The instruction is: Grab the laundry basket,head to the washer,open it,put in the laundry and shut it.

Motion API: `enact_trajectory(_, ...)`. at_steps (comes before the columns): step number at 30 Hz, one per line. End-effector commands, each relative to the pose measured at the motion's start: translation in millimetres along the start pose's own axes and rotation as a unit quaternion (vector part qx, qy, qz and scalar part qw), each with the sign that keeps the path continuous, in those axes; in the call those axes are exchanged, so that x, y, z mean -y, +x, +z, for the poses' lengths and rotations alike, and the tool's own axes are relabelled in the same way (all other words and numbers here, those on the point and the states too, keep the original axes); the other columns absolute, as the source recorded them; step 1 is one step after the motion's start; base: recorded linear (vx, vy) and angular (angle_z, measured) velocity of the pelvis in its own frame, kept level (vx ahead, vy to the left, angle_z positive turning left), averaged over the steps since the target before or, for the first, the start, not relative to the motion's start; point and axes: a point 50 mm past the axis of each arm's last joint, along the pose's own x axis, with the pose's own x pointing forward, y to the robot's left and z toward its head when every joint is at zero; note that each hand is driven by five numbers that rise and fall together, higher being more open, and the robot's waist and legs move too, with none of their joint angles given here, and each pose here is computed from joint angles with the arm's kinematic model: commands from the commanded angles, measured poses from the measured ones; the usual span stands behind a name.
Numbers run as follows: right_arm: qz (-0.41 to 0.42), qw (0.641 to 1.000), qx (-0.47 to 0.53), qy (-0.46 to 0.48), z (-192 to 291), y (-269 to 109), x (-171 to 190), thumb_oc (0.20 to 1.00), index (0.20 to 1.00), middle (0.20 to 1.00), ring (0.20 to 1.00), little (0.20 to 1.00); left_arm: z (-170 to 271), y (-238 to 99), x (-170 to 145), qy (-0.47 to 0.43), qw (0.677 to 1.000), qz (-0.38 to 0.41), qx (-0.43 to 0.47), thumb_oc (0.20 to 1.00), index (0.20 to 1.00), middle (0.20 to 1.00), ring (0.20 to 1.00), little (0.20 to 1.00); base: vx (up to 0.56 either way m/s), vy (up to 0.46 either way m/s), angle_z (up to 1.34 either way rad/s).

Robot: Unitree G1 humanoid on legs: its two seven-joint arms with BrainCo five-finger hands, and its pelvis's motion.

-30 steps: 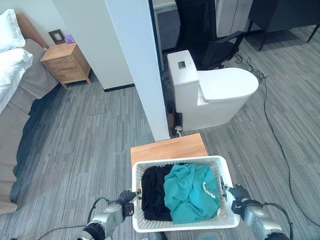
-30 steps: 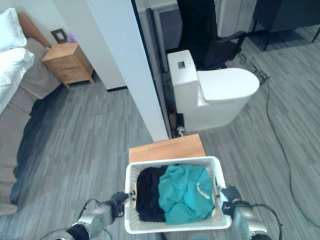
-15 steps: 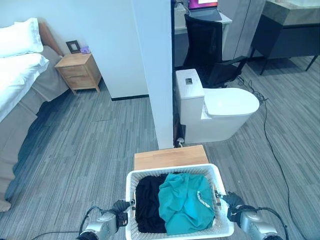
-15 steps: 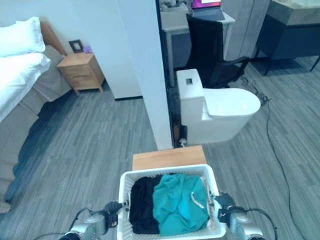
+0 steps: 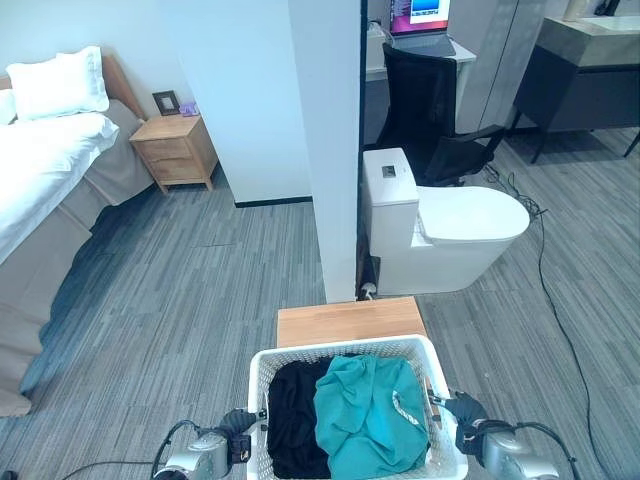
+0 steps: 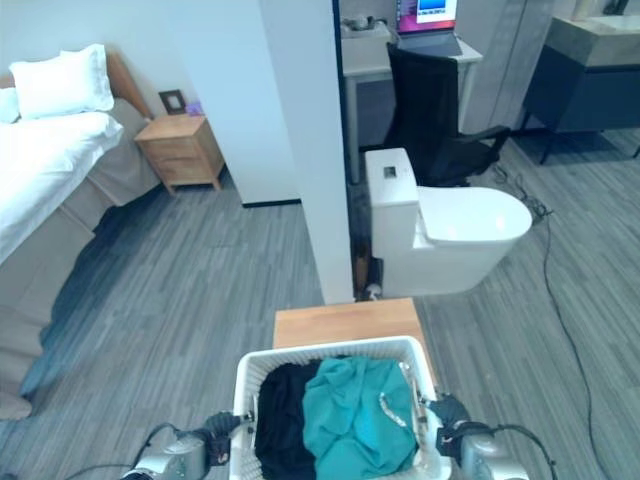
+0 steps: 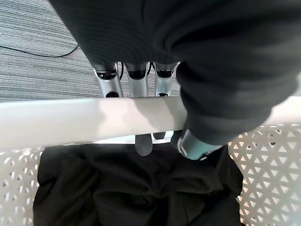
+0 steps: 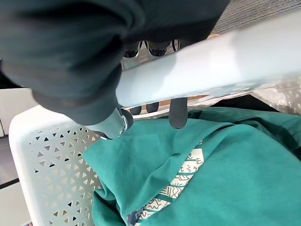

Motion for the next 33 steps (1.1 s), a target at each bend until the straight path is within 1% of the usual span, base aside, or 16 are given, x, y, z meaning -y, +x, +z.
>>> enact_trajectory(1, 0.308, 0.951, -0.005, 0.005, -8, -6, -119, 0.2, 0.2, 0.2, 0.2, 0.2, 55, -16, 134, -0.005, 0.941, -0.324, 0.097, 0.2, 0.2, 0.2, 0.2, 0.2, 0.0, 0.0, 0.0)
enact_trajectory(4, 0.295, 0.955, 0.013, 0.005, 2, -4, -114, 0.2, 0.2, 0.2, 0.2, 0.2, 65, -17, 131, 0.007, 0.941, -0.318, 0.118, 0.2, 0.2, 0.2, 0.2, 0.2, 0.0, 0.004, -0.01)
enact_trajectory(5, 0.284, 0.958, 0.042, 0.006, 15, -6, -106, 0.2, 0.2, 0.2, 0.2, 0.2, 85, -17, 123, 0.007, 0.943, -0.293, 0.157, 0.2, 0.2, 0.2, 0.2, 0.2, -0.01, 0.009, -0.06)
enact_trajectory(8, 0.275, 0.96, 0.06, -0.001, 23, -11, -93, 0.2, 0.2, 0.2, 0.2, 0.2, 103, -19, 118, 0.007, 0.941, -0.283, 0.187, 0.2, 0.2, 0.2, 0.2, 0.2, -0.02, 0.002, -0.08)
enact_trajectory(9, 0.274, 0.96, 0.06, -0.001, 23, -11, -93, 0.2, 0.2, 0.2, 0.2, 0.2, 103, -19, 118, 0.007, 0.941, -0.283, 0.187, 0.2, 0.2, 0.2, 0.2, 0.2, -0.05, -0.011, -0.05)
enact_trajectory(10, 0.265, 0.961, 0.072, -0.015, 30, -13, -82, 0.2, 0.2, 0.2, 0.2, 0.2, 117, -23, 113, -0.001, 0.938, -0.275, 0.213, 0.2, 0.2, 0.2, 0.2, 0.2, -0.04, -0.012, -0.08)
enact_trajectory(11, 0.265, 0.961, 0.072, -0.015, 30, -13, -82, 0.2, 0.2, 0.2, 0.2, 0.2, 117, -23, 113, -0.001, 0.938, -0.275, 0.213, 0.2, 0.2, 0.2, 0.2, 0.2, -0.08, -0.056, -0.18)
enact_trajectory(12, 0.259, 0.96, 0.095, -0.038, 45, -15, -74, 0.2, 0.2, 0.2, 0.2, 0.2, 131, -27, 102, -0.019, 0.934, -0.262, 0.242, 0.2, 0.2, 0.2, 0.2, 0.2, -0.04, -0.044, -0.24)
enact_trajectory(14, 0.255, 0.961, 0.098, -0.038, 48, -16, -69, 0.2, 0.2, 0.2, 0.2, 0.2, 137, -30, 96, -0.027, 0.932, -0.257, 0.255, 0.2, 0.2, 0.2, 0.2, 0.2, -0.03, -0.038, -0.56)
enact_trajectory(16, 0.242, 0.963, 0.109, -0.041, 56, -19, -51, 0.2, 0.2, 0.2, 0.2, 0.2, 146, -35, 89, -0.041, 0.928, -0.253, 0.272, 0.2, 0.2, 0.2, 0.2, 0.2, -0.08, 0.013, -0.43)
enact_trajectory(20, 0.234, 0.963, 0.128, -0.041, 70, -20, -43, 0.2, 0.2, 0.2, 0.2, 0.2, 151, -36, 89, -0.038, 0.926, -0.253, 0.279, 0.2, 0.2, 0.2, 0.2, 0.2, -0.07, -0.035, -0.18)
enact_trajectory(24, 0.201, 0.968, 0.145, -0.051, 86, -17, -30, 0.2, 0.2, 0.2, 0.2, 0.2, 161, -33, 92, -0.011, 0.927, -0.245, 0.283, 0.2, 0.2, 0.2, 0.2, 0.2, -0.03, -0.136, -0.07)
enact_trajectory(26, 0.199, 0.97, 0.133, -0.032, 80, -16, -27, 0.2, 0.2, 0.2, 0.2, 0.2, 157, -27, 94, 0.001, 0.934, -0.237, 0.267, 0.2, 0.2, 0.2, 0.2, 0.2, -0.05, -0.234, -0.08)
enact_trajectory(28, 0.199, 0.97, 0.133, -0.032, 80, -16, -27, 0.2, 0.2, 0.2, 0.2, 0.2, 157, -27, 94, 0.002, 0.934, -0.237, 0.267, 0.2, 0.2, 0.2, 0.2, 0.2, -0.03, -0.116, -0.22)
enact_trajectory(30, 0.223, 0.969, 0.102, -0.024, 64, -17, -32, 0.2, 0.2, 0.2, 0.2, 0.2, 149, -19, 90, 0.01, 0.943, -0.224, 0.244, 0.2, 0.2, 0.2, 0.2, 0.2, -0.08, -0.292, -0.06)
enact_trajectory(33, 0.231, 0.968, 0.091, -0.026, 60, -17, -34, 0.2, 0.2, 0.2, 0.2, 0.2, 144, -16, 90, 0.012, 0.946, -0.223, 0.234, 0.2, 0.2, 0.2, 0.2, 0.2, -0.11, -0.216, 0.13)
